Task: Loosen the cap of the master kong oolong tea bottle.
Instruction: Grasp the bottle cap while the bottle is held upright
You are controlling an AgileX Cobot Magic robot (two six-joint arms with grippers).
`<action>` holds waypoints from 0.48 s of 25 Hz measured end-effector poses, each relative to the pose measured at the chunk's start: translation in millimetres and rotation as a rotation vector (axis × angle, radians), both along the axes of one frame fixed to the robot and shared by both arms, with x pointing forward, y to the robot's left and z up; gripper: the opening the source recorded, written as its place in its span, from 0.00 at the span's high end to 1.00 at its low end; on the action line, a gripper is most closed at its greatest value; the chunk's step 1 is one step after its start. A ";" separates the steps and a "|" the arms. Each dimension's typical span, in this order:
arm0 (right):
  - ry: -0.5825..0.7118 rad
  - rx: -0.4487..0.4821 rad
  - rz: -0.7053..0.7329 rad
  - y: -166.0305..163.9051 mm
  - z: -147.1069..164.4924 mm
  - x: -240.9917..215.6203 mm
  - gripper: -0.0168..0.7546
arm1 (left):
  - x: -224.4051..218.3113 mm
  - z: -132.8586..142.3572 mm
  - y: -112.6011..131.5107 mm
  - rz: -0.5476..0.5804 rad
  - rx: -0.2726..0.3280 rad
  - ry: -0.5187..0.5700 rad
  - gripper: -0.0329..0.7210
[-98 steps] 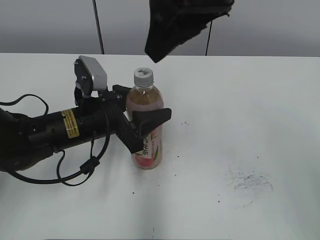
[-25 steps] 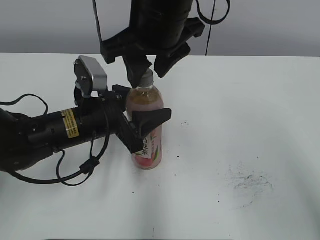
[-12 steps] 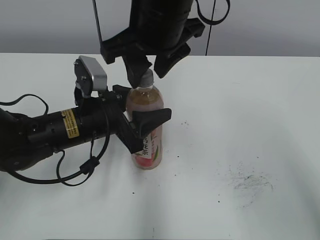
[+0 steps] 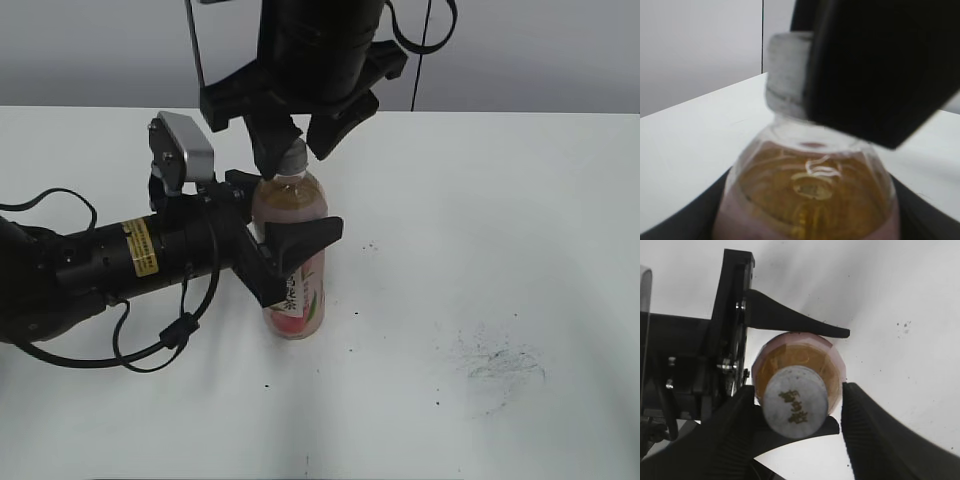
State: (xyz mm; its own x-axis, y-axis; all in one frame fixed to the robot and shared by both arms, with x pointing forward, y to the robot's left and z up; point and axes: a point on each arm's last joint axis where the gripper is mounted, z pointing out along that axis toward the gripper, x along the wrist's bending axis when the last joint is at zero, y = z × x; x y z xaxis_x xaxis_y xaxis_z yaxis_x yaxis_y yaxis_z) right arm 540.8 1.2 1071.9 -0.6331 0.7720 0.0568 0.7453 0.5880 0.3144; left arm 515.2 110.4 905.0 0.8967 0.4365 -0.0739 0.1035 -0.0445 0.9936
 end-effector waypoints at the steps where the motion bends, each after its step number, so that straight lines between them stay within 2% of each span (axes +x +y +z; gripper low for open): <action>1: 0.000 0.000 0.000 0.0 0.0 0.0 0.44 | 0.0 0.0 0.0 0.000 0.000 0.000 0.37; 4: 0.000 0.000 0.000 0.0 0.0 0.0 0.46 | 0.0 0.0 0.0 0.000 0.000 0.000 0.37; 10: 0.002 0.002 0.000 0.1 0.0 -0.1 0.61 | 0.0 0.0 0.0 0.000 0.000 0.000 0.37; 12: 0.002 0.002 0.000 0.1 0.0 -0.1 0.62 | -0.1 0.0 0.0 -0.001 0.000 0.000 0.37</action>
State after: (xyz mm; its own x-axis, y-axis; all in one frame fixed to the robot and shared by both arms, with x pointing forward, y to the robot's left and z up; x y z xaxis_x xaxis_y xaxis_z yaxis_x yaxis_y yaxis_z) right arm 540.7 1.3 1071.9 -0.6329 0.7719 0.0592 0.7458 0.5874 0.3141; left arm 515.2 110.4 904.9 0.8970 0.4359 -0.0736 0.1033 -0.0448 0.9936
